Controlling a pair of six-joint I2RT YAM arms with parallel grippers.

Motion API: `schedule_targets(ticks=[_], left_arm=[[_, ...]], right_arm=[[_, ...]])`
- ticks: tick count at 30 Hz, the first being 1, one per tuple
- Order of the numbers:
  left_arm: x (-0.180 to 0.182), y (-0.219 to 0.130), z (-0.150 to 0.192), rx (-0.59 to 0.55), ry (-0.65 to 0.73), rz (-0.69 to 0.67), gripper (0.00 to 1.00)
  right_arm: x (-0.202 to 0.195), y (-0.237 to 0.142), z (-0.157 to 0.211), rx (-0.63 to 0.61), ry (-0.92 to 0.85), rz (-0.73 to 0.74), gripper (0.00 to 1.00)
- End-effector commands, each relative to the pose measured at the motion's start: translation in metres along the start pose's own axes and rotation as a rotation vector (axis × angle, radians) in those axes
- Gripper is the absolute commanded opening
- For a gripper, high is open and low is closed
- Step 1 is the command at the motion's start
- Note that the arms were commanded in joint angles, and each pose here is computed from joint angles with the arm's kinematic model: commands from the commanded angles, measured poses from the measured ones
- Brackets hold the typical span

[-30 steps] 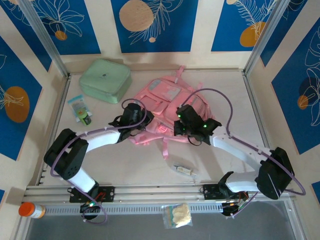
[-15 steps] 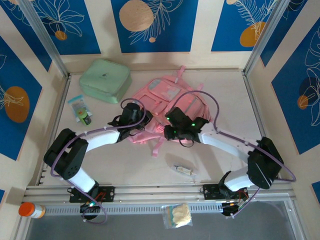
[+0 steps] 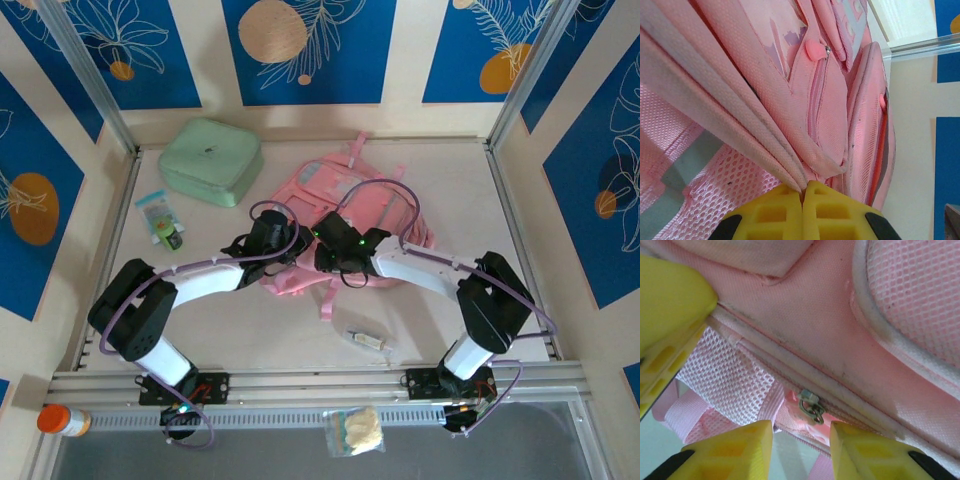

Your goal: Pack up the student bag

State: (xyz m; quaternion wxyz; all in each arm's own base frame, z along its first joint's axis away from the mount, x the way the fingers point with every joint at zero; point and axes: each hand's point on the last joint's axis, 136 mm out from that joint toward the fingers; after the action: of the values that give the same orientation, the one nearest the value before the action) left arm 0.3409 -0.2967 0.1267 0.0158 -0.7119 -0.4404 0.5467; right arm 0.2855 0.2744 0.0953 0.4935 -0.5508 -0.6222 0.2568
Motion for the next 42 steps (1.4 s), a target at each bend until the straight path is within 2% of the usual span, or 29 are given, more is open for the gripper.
schedule_targets(ticks=[1, 10, 18, 22, 27, 33, 37, 42], left_arm=[[-0.040, -0.011, -0.009, -0.034, 0.028, 0.123, 0.00], [-0.042, -0.007, -0.006, -0.025, 0.033, 0.125, 0.00], [-0.041, -0.005, -0.003, -0.025, 0.033, 0.120, 0.00], [-0.044, -0.003, -0.002, -0.021, 0.022, 0.135, 0.00], [-0.044, -0.002, 0.000, -0.019, 0.028, 0.129, 0.00], [-0.040, -0.004, -0.001, -0.030, 0.041, 0.114, 0.00], [-0.037, -0.006, -0.009, -0.046, 0.039, 0.104, 0.00], [-0.030, -0.011, -0.023, -0.075, 0.042, 0.086, 0.00]], right_arm=[[0.009, -0.001, -0.018, -0.054, 0.031, -0.004, 0.36], [0.021, 0.000, -0.028, -0.086, 0.011, -0.049, 0.25], [0.018, 0.004, -0.027, -0.115, 0.036, -0.051, 0.24], [0.011, 0.012, -0.028, -0.120, 0.046, -0.003, 0.25], [0.004, 0.009, -0.037, -0.182, 0.059, 0.043, 0.17], [0.002, -0.013, -0.044, -0.237, 0.040, 0.040, 0.04], [-0.002, -0.026, -0.036, -0.184, 0.032, 0.033, 0.00], [-0.010, -0.036, -0.013, -0.049, -0.014, 0.019, 0.00]])
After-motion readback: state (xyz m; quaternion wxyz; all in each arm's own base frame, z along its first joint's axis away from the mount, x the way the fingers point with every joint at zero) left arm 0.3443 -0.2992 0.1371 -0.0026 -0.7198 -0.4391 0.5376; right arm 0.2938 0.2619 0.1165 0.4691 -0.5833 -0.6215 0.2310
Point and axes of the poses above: each hand's point on the last joint's axis, 136 mm out from that joint toward the fingers, its own y axis out along the fingers, its own x axis along the line the jaws close on, z = x × y, and after that the axes turned 10 degrees about y, right-handed
